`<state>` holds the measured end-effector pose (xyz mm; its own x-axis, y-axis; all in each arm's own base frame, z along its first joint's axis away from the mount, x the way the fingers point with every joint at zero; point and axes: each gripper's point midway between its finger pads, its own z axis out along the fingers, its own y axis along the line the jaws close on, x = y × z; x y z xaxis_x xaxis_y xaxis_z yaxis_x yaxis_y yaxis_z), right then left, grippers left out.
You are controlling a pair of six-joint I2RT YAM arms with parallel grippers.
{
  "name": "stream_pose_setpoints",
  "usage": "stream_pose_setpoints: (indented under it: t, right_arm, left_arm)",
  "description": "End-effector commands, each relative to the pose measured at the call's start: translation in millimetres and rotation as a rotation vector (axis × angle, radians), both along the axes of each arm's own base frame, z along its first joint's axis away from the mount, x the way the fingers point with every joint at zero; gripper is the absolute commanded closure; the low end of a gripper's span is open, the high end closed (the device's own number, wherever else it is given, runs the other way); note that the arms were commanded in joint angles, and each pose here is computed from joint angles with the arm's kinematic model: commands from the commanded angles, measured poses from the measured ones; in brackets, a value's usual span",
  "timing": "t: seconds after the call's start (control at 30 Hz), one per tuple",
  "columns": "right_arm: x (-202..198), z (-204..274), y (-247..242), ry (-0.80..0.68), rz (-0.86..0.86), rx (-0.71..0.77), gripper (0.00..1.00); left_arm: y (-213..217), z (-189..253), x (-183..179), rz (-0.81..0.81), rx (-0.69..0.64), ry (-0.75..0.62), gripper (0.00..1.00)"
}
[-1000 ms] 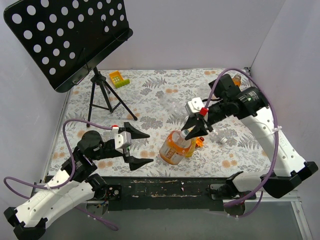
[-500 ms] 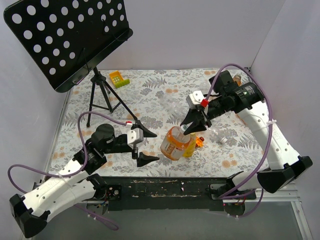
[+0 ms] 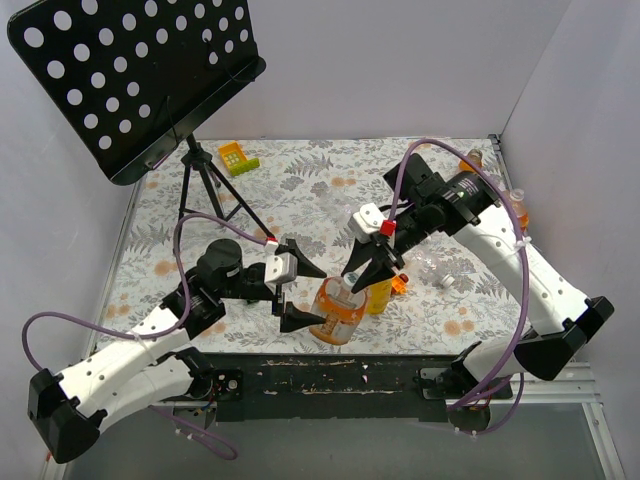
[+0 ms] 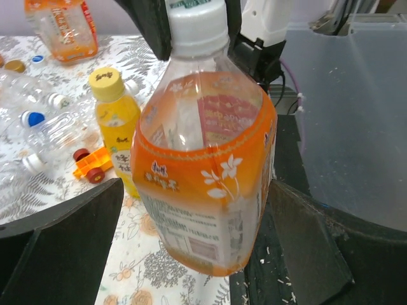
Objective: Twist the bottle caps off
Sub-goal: Pick up the plastic bottle at the center of the board.
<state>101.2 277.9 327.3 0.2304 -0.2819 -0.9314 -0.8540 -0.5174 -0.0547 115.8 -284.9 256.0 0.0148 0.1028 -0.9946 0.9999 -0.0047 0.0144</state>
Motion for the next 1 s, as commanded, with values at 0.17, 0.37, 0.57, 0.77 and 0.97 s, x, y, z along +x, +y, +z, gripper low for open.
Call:
stream_pose_setpoints:
  t: [0.17, 0.37, 0.57, 0.77, 0.97]
  right_arm:
    - [-24.2, 35.0, 16.6, -0.025, 0.121, 0.128, 0.99]
    - [-21.7, 43.3, 16.2, -0.060, 0.110, 0.139, 0.99]
    - [-22.2, 45.3, 15.3, -0.074, 0.108, 0.142, 0.99]
    - [-17.1, 48.0, 15.8, -0.101, 0.090, 0.134, 0.99]
    - [-6.1, 42.8, 21.8, -0.106, 0.075, 0.112, 0.99]
  left_arm:
    - [-12.0, 9.6, -19.6, -0.174, -0.062, 0.073, 0.02]
    - [-13.5, -2.2, -30.8, -0.257, -0.035, 0.160, 0.02]
    - [-12.9, -9.0, -36.6, -0.280, -0.061, 0.192, 0.02]
    - [-15.3, -17.5, -34.4, -0.279, -0.058, 0.204, 0.02]
    - [-19.6, -17.0, -31.6, -0.297, -0.064, 0.193, 0.02]
